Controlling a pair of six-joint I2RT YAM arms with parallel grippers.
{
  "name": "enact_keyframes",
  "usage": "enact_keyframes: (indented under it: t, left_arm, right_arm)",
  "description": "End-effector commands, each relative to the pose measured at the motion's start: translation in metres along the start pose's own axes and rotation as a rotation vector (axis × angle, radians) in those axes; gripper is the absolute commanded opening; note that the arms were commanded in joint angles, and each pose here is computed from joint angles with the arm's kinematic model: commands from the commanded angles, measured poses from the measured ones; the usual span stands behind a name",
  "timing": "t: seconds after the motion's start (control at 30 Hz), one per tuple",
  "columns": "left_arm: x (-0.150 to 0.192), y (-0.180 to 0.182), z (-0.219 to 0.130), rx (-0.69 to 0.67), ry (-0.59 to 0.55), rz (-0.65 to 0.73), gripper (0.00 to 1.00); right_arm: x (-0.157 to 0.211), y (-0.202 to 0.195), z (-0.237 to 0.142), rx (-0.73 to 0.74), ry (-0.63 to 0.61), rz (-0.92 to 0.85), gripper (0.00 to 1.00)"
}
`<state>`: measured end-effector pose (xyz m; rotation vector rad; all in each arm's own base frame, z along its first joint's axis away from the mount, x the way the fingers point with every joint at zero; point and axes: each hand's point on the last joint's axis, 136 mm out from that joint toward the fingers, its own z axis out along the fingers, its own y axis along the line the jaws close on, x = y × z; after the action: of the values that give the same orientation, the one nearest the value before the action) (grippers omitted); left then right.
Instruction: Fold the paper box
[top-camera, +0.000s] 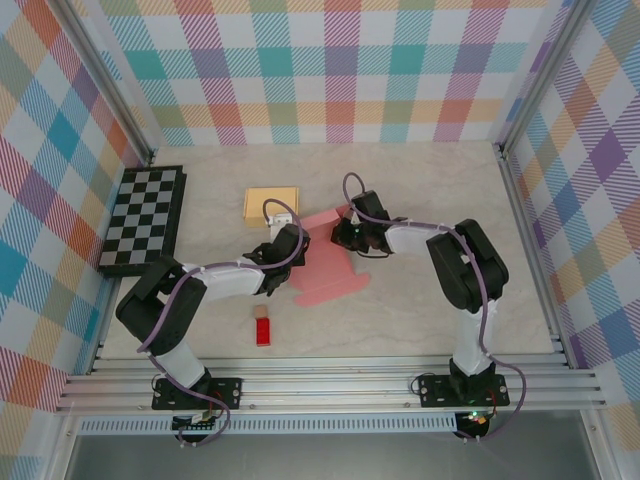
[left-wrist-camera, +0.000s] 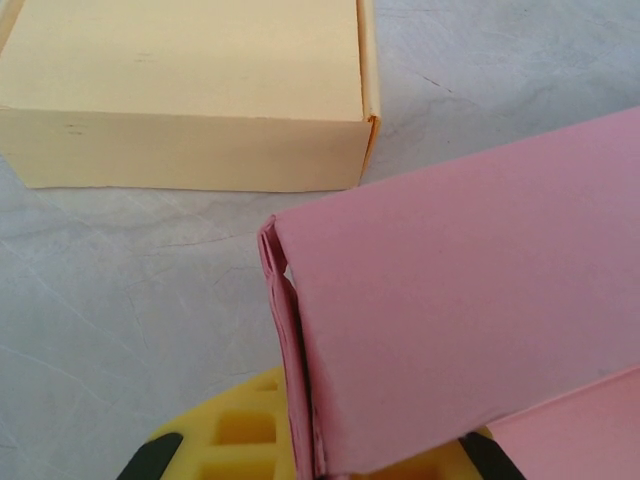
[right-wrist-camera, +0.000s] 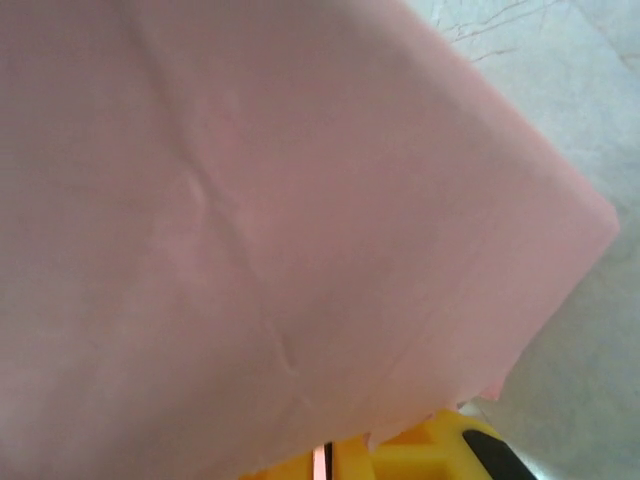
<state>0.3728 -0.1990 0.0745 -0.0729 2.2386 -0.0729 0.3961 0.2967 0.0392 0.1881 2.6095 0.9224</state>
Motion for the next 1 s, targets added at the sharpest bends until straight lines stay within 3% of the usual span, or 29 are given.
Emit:
enact_keyframes:
  t: [0.0,0.3,0.47,0.57,0.73,0.97]
  left_arm:
    - [0.027,-0.025,-0.001,0.11,0.104,0.035,0.0]
    - [0.029,-0.025,0.0,0.102,0.107,0.034,0.0]
    - [0.029,-0.019,0.001,0.07,0.11,0.028,0.0]
    - [0.029,-0.018,0.001,0.059,0.11,0.027,0.0]
    - [0.027,-0.015,0.002,0.032,0.113,0.038,0.0]
    - [0.027,-0.011,0.002,0.014,0.111,0.066,0.0]
  right_arm:
    - [0.022,-0.015,0.015,0.071,0.057,-0.003,0.13]
    - [0.051,-0.061,0.031,0.232,0.16,0.063,0.12]
    - [0.056,-0.072,0.022,0.294,0.139,0.05,0.11]
    - [0.055,-0.064,0.016,0.239,0.122,0.045,0.11]
    - [0.034,-0.016,-0.009,0.042,0.061,-0.034,0.15]
    - [-0.003,0.004,-0.079,-0.004,-0.034,-0.174,0.28]
